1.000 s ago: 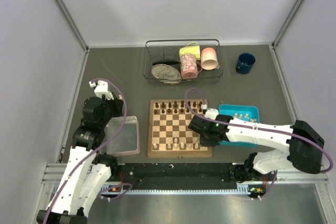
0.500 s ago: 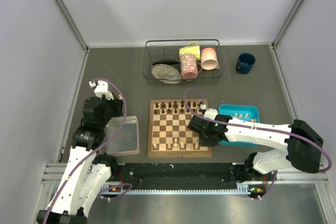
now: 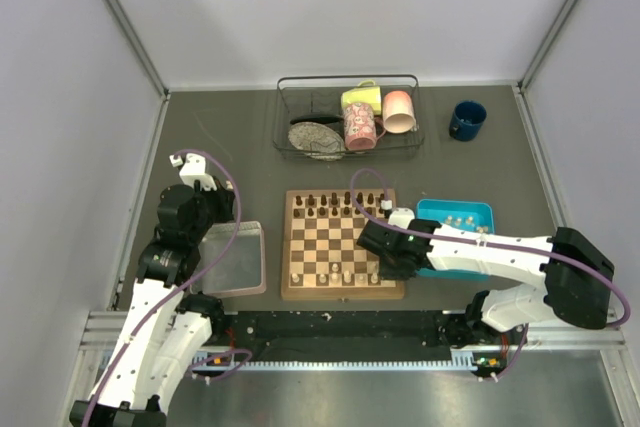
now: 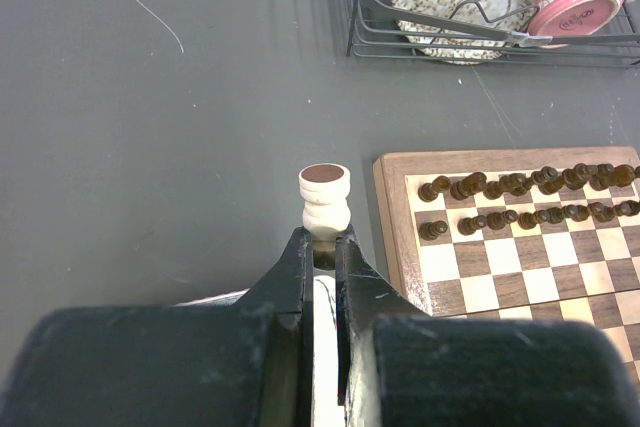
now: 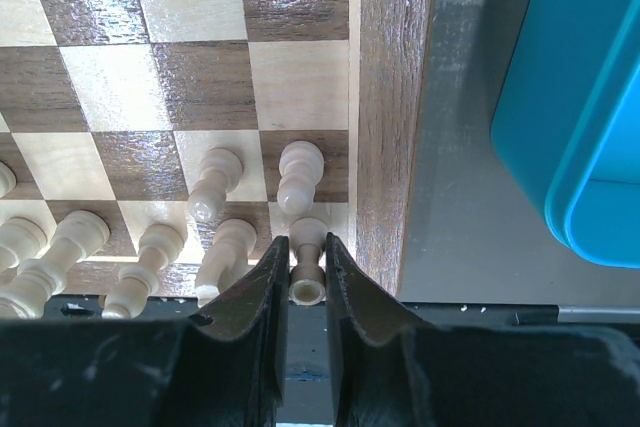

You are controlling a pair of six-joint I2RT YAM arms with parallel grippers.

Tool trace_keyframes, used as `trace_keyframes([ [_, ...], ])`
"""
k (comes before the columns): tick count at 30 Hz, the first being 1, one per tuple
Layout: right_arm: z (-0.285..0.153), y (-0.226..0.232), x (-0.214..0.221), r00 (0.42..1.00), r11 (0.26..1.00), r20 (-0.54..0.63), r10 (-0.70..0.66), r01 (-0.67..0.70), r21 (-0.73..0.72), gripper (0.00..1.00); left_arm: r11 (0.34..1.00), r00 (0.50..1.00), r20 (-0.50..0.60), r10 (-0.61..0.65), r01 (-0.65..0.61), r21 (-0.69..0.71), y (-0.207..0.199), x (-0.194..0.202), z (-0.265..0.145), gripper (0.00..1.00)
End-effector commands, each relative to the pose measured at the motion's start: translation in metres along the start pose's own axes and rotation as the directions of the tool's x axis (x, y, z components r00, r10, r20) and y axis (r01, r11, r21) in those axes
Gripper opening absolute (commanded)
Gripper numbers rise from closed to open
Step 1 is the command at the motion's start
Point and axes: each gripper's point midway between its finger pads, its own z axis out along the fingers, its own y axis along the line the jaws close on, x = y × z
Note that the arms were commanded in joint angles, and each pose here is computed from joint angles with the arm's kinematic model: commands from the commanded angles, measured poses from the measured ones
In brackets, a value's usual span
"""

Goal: Set up the chess pieces on the board

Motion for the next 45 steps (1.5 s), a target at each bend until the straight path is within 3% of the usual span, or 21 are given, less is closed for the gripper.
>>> trace_keyframes([
  [1, 0.003, 0.002, 0.0, 1.0, 1.0, 0.006, -0.007, 0.007, 0.008, 0.17, 1.0, 0.999, 0.031, 0.008, -0.008, 0.007, -0.001, -0.009, -0.001, 0.0],
  [9, 0.0, 0.004, -0.003, 1.0, 1.0, 0.015, -0.007, 0.007, 0.001, 0.37, 1.0, 0.999, 0.032, 0.008, -0.008, 0.007, -0.001, -0.009, -0.001, 0.0],
  [24, -0.048, -0.002, -0.033, 0.993, 1.0, 0.115, -0.005, 0.006, -0.014, 0.39, 1.0, 1.0, 0.03, 0.008, -0.009, 0.011, -0.002, -0.008, -0.001, 0.0],
  [29, -0.094, 0.008, -0.057, 0.978, 0.988, 0.206, 0.024, 0.008, -0.154, 0.42, 0.998, 0.999, 0.047, 0.014, -0.016, 0.059, -0.01, -0.012, -0.003, 0.0],
  [32, -0.129, 0.013, -0.073, 0.96, 0.966, 0.276, 0.045, 0.028, -0.257, 0.45, 0.975, 0.996, 0.09, 0.027, -0.046, 0.219, -0.04, -0.021, -0.012, 0.0],
  [33, -0.138, 0.014, -0.077, 0.954, 0.959, 0.295, 0.046, 0.04, -0.281, 0.46, 0.96, 0.993, 0.113, 0.032, -0.062, 0.274, -0.05, -0.025, -0.016, 0.0],
  [35, -0.165, 0.021, -0.086, 0.939, 0.929, 0.343, 0.025, 0.105, -0.355, 0.48, 0.847, 0.984, 0.168, 0.058, -0.138, 0.513, -0.094, -0.034, -0.039, 0.0],
  [38, -0.198, 0.044, -0.087, 0.923, 0.841, 0.385, -0.026, 0.229, -0.49, 0.51, 0.604, 0.982, 0.189, 0.027, -0.167, 0.779, -0.146, -0.044, -0.081, 0.0],
  [41, -0.224, 0.065, -0.085, 0.918, 0.751, 0.395, -0.038, 0.287, -0.594, 0.51, 0.481, 0.981, 0.196, 0.011, -0.177, 0.859, -0.166, -0.047, -0.107, 0.0],
  [45, -0.25, 0.084, -0.086, 0.916, 0.652, 0.401, 0.003, 0.303, -0.695, 0.52, 0.37, 0.979, 0.199, 0.049, -0.203, 0.907, -0.187, -0.045, -0.129, 0.0],
])
